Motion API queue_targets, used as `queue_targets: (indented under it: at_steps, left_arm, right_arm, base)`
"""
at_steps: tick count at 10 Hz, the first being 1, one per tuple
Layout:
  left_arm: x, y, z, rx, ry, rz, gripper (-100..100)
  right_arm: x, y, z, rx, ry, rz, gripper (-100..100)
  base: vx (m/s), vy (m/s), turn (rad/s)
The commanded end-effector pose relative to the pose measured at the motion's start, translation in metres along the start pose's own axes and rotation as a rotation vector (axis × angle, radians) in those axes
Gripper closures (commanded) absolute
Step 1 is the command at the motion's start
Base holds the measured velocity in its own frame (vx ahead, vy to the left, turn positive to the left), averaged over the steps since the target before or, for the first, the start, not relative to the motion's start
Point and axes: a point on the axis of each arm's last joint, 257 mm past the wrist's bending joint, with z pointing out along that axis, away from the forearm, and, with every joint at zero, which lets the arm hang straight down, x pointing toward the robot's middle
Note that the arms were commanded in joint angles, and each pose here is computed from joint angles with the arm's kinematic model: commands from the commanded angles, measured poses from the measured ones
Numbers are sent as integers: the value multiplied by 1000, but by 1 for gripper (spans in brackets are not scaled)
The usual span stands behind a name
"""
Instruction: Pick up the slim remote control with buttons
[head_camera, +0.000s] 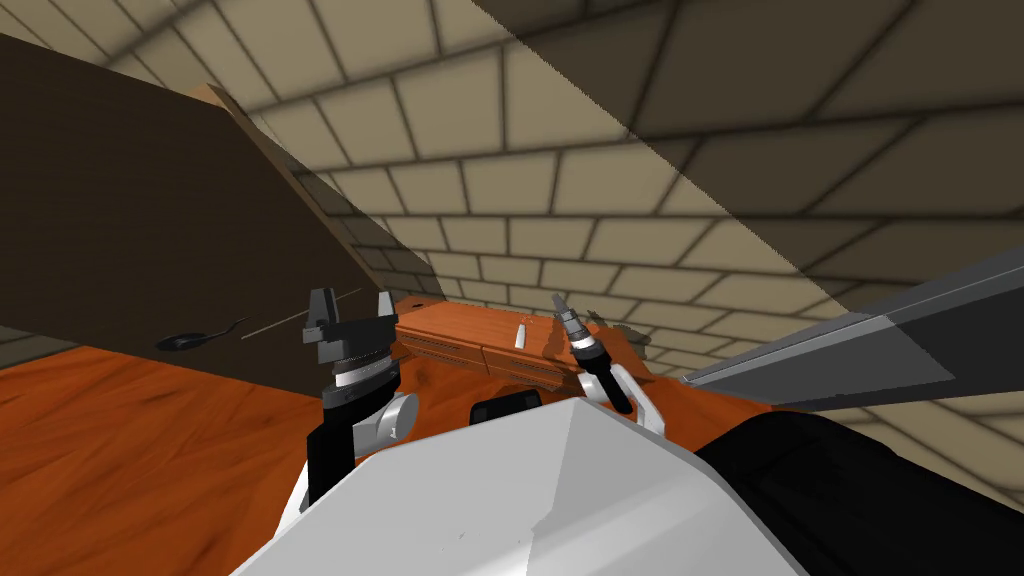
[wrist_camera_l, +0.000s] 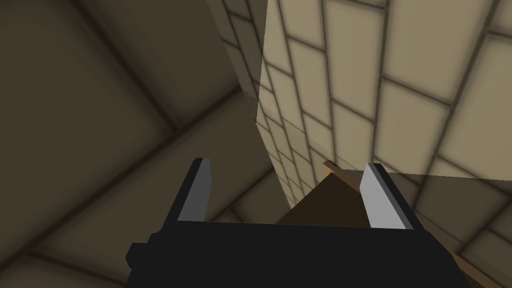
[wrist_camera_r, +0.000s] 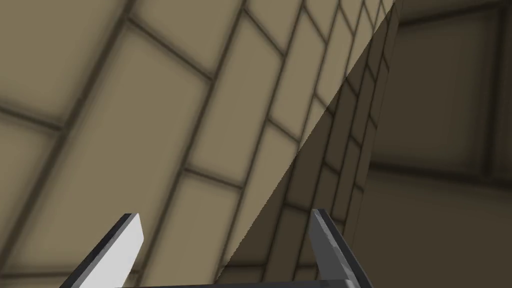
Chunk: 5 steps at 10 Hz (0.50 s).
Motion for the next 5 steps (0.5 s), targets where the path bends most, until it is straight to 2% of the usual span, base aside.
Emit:
queue_targets:
  at_steps: [1,2,3,4,5]
  left_arm:
    - [0,0,0,0,0,0,0]
    - [0,0,0,0,0,0,0]
    - [0,0,0,0,0,0,0]
    - [0,0,0,0,0,0,0]
    - [0,0,0,0,0,0,0]
  right_arm:
    - [9,-5,-2,10,33,-27,-100]
    - [24,-17,-9,30,90,-60,-100]
    - [25,-17,-9,29,96,-71,-100]
    - [40,-29,-17,49,155,-104,-100]
    - [42,-29,-17,47,162,-118,-100]
  base:
    - [-27,-35,48]
    - [-32,-30,104]
    - [-30,-27,58]
    - [-35,-30,121]
    - [-29,-29,67]
